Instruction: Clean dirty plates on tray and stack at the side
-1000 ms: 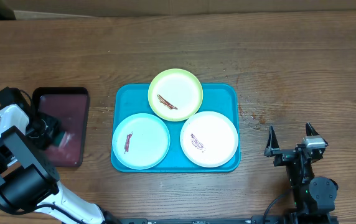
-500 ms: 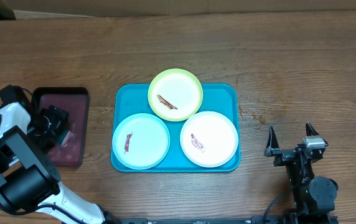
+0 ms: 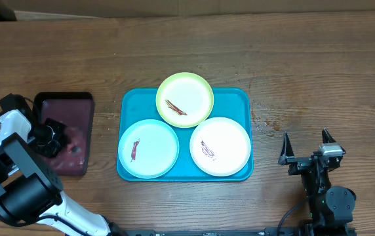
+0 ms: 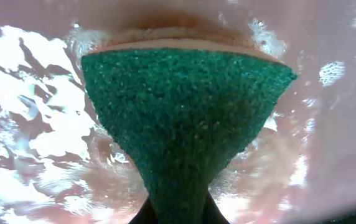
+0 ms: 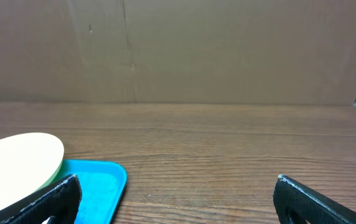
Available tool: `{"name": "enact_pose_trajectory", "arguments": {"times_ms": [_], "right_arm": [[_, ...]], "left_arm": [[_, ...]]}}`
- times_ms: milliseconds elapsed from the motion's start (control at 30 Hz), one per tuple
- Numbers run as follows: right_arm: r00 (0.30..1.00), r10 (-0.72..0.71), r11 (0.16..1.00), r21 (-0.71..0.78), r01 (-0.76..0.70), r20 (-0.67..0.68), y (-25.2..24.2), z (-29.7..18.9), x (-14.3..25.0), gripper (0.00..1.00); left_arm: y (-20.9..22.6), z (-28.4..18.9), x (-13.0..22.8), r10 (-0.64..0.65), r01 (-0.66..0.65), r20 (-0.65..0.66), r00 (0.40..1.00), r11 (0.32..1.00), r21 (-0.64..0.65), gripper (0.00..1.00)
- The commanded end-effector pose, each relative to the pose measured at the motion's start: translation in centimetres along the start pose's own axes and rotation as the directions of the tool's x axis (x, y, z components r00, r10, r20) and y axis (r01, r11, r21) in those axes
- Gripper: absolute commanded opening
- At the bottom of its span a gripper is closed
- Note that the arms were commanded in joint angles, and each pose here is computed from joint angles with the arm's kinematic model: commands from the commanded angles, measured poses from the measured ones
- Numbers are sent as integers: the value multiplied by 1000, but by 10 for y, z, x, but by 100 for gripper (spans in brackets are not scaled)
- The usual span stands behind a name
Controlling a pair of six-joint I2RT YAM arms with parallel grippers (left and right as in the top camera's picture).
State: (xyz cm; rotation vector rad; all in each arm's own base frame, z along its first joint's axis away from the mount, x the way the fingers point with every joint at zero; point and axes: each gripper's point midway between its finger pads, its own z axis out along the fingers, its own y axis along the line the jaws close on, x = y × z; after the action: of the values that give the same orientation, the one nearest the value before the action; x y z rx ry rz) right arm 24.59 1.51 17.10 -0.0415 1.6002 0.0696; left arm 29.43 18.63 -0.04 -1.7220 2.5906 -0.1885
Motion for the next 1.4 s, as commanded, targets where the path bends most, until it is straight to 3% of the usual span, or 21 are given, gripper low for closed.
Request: {"name": "enact_pose_trajectory", "arguments": {"times_ms": [0, 33, 67, 100, 133, 167, 200, 500, 600, 667, 700, 833, 1100, 1367], "right_arm": [[1000, -1, 1000, 5, 1, 4, -1, 0, 2, 100], [1000, -1, 1000, 5, 1, 4, -1, 0, 2, 100], [1000, -1, 1000, 5, 1, 3, -1, 0, 2, 100], [1000, -1, 1000, 5, 1, 4, -1, 0, 2, 100], [1000, -1, 1000, 5, 1, 3, -1, 0, 2, 100], [1000, -1, 1000, 5, 1, 4, -1, 0, 2, 100], [1000, -1, 1000, 5, 1, 4, -1, 0, 2, 100], [1000, -1, 1000, 5, 1, 4, -1, 0, 2, 100], [1000, -1, 1000, 5, 1, 4, -1, 0, 2, 100], [1000, -1, 1000, 5, 1, 4, -1, 0, 2, 100], [1000, -1, 1000, 5, 1, 4, -1, 0, 2, 100], [1000, -1, 1000, 5, 1, 4, -1, 0, 2, 100], [1000, -1, 1000, 5, 1, 4, -1, 0, 2, 100], [1000, -1, 1000, 5, 1, 4, -1, 0, 2, 100]], "left_arm": [[7, 24, 19, -13, 11, -91, 996, 1000, -18, 4], [7, 24, 19, -13, 11, -90, 996, 1000, -17, 4], [7, 24, 19, -13, 11, -89, 996, 1000, -17, 11], [7, 24, 18, -12, 11, -86, 996, 1000, -15, 27], [6, 24, 17, -11, 10, -82, 997, 1000, -13, 55], [5, 24, 15, -10, 9, -76, 997, 1000, -10, 91], [4, 24, 13, -8, 8, -66, 998, 1000, -7, 100], [-1, 25, -7, 3, -3, 22, 1000, 1000, 8, 100], [-1, 25, -7, 3, -3, 22, 1000, 1000, 7, 81], [-1, 25, -7, 3, -3, 21, 1000, 1000, 7, 57], [-1, 25, -7, 2, -3, 20, 1000, 1000, 7, 39], [-2, 24, -5, 2, -2, 11, 1000, 1000, 11, 4], [-7, 0, -9, 0, 0, 0, 1000, 1000, 7, 4], [-31, -81, -27, 10, -14, 77, 997, 998, 61, 4]]}}
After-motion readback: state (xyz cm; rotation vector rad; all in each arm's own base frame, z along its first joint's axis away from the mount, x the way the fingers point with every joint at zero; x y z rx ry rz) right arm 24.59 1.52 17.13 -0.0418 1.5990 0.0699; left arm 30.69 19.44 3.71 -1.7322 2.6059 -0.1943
